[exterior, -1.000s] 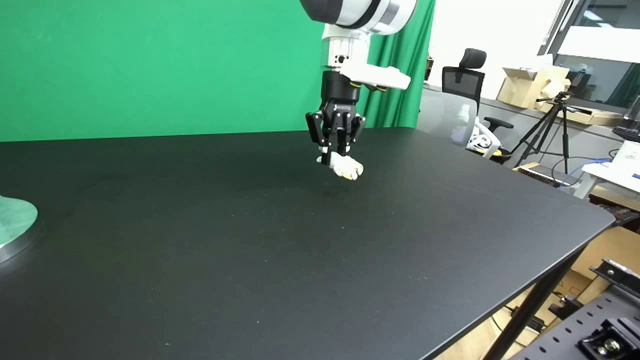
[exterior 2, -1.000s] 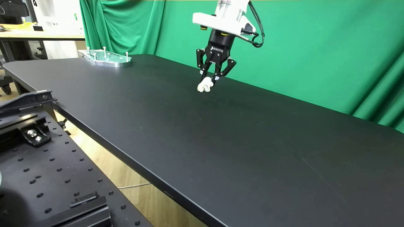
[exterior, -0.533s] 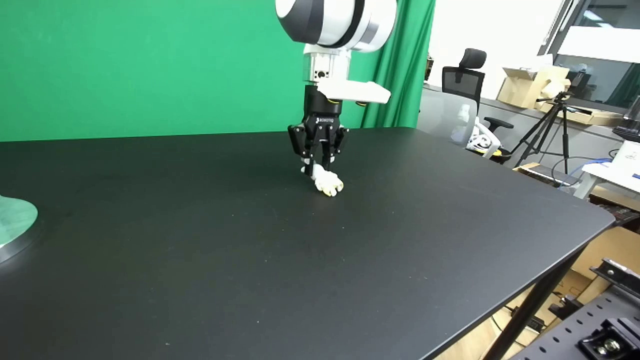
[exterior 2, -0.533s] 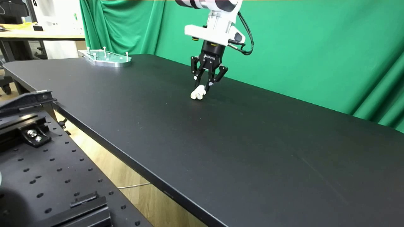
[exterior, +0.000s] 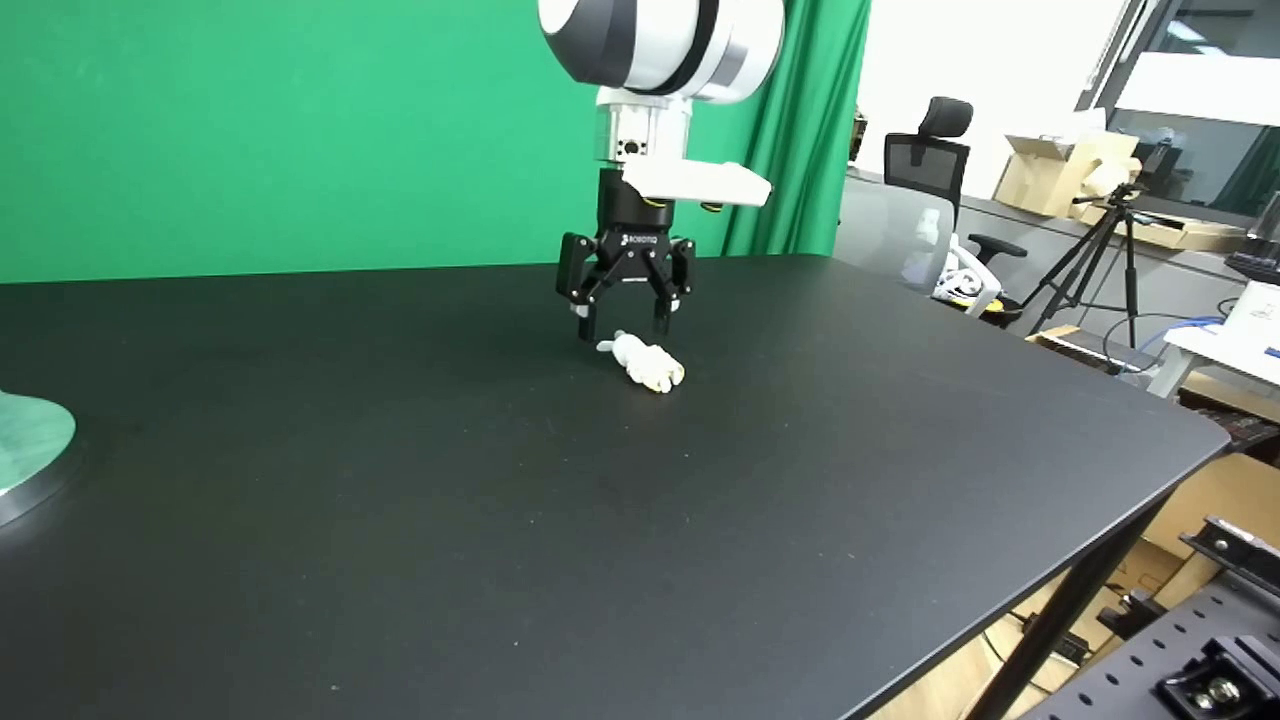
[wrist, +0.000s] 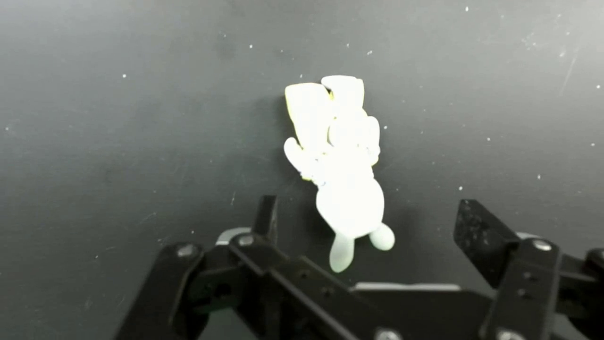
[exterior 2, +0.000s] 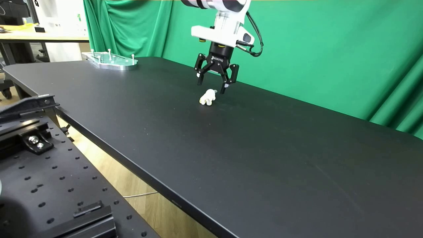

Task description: Move the plush toy forward

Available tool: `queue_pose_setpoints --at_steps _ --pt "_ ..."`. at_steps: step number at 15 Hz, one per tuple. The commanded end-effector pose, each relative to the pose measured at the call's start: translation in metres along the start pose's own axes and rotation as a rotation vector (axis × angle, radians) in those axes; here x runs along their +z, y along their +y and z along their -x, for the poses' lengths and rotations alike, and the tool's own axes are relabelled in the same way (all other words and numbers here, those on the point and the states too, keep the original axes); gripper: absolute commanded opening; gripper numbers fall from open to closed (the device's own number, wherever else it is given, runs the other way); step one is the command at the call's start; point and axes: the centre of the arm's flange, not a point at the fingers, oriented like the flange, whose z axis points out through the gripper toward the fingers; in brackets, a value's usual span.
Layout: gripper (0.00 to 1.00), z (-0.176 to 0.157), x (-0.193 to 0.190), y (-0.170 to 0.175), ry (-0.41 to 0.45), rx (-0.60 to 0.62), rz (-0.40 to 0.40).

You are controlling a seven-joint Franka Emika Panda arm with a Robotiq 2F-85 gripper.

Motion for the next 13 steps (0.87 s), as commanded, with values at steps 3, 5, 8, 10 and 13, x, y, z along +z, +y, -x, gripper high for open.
queue_pose_setpoints --at_steps 3,5,8,10,13 --pt "1.0 0.011 -0.033 -0.013 0.039 0.006 0.054" --pt "1.0 0.017 -0.042 -0.02 0.061 -0.012 0.079" --pt "1.0 0.027 -0.054 -0.03 0.095 -0.036 0.124" --pt "1.0 0.032 -0.057 -0.034 0.107 -0.058 0.161" --pt "1.0 0.04 -0.058 -0.034 0.104 -0.069 0.198"
